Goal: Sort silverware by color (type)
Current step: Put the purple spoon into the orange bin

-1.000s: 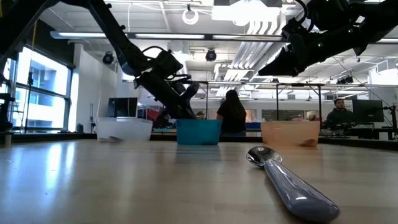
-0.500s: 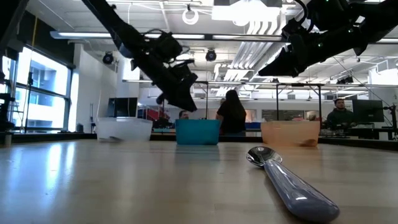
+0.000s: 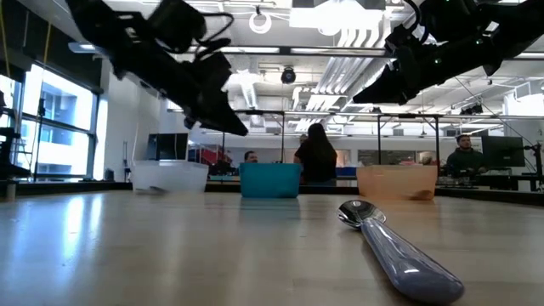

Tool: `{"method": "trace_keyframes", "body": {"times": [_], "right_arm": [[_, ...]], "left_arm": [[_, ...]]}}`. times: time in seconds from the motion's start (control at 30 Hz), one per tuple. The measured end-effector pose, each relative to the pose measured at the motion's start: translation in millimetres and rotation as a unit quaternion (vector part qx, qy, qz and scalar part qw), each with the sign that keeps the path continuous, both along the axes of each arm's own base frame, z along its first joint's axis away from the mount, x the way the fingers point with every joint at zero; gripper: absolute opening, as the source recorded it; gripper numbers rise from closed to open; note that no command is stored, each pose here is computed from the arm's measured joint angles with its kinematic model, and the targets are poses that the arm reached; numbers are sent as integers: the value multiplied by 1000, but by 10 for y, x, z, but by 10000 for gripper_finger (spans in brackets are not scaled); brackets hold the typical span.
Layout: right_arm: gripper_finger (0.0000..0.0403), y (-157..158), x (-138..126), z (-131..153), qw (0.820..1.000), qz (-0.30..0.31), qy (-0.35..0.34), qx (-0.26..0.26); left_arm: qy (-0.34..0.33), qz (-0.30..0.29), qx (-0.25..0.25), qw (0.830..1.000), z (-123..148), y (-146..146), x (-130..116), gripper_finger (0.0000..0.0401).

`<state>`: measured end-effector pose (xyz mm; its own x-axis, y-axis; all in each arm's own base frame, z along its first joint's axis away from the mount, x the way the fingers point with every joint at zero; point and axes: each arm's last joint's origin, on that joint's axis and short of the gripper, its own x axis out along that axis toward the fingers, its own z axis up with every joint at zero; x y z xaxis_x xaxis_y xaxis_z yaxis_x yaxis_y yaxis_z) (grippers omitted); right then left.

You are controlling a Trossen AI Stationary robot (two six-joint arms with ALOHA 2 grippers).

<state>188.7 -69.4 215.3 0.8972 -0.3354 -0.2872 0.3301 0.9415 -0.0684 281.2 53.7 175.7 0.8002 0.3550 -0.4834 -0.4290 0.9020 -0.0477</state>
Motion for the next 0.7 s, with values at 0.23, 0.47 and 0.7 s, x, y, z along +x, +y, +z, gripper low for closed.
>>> {"method": "trace_keyframes", "body": {"times": [0.23, 0.47, 0.7], "right_arm": [[0, 206, 124, 178, 999, 35, -6, -19], [0, 566, 383, 220, 993, 101, 57, 1], [35, 1009, 745, 108, 964, 173, 194, 55]], "left_arm": [[-53, -10, 20, 998, -173, -329, -222, 3], [-134, -24, 31, 990, -337, -407, -479, 3], [-114, -10, 32, 993, -471, -351, -630, 3]]}}
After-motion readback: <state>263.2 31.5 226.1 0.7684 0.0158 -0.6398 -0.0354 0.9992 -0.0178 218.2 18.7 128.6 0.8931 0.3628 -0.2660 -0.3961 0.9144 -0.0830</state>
